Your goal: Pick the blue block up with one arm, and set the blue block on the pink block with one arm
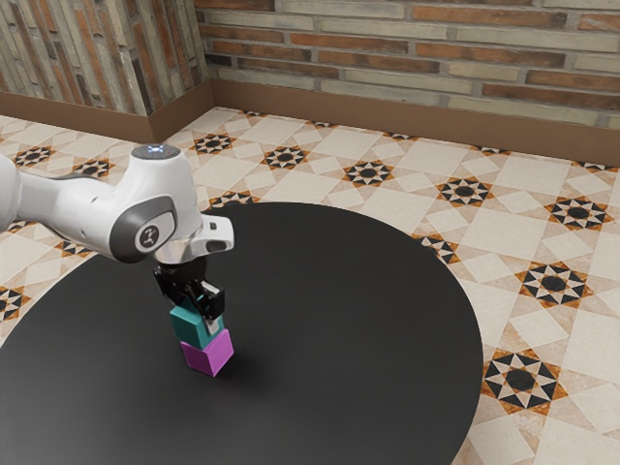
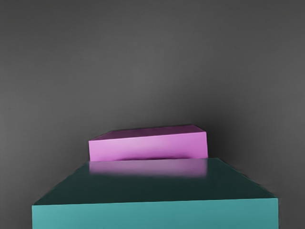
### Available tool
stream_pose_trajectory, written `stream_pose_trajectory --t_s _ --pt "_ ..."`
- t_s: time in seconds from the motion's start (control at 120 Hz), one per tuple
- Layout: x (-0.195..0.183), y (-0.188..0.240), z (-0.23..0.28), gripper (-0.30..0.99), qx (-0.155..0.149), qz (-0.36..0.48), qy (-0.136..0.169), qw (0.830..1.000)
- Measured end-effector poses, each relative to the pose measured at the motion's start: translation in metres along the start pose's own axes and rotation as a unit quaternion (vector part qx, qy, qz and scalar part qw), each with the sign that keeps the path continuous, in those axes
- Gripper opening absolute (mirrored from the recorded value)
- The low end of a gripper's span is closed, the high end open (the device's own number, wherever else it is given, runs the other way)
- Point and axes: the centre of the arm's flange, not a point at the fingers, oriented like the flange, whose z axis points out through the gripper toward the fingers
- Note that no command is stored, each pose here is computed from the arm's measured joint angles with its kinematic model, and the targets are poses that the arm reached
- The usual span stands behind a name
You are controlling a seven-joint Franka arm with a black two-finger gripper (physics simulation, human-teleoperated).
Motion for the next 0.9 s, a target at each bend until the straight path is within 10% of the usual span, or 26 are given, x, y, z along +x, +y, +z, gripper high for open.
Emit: stream_pose_trajectory --t_s 0.433,0.9 --pt "0.000 -0.002 0.004 0.34 0.000 0.000 -0.003 1.000" --pt "0.008 -0.004 -0.010 0.63 -0.011 0.003 0.022 1.000"
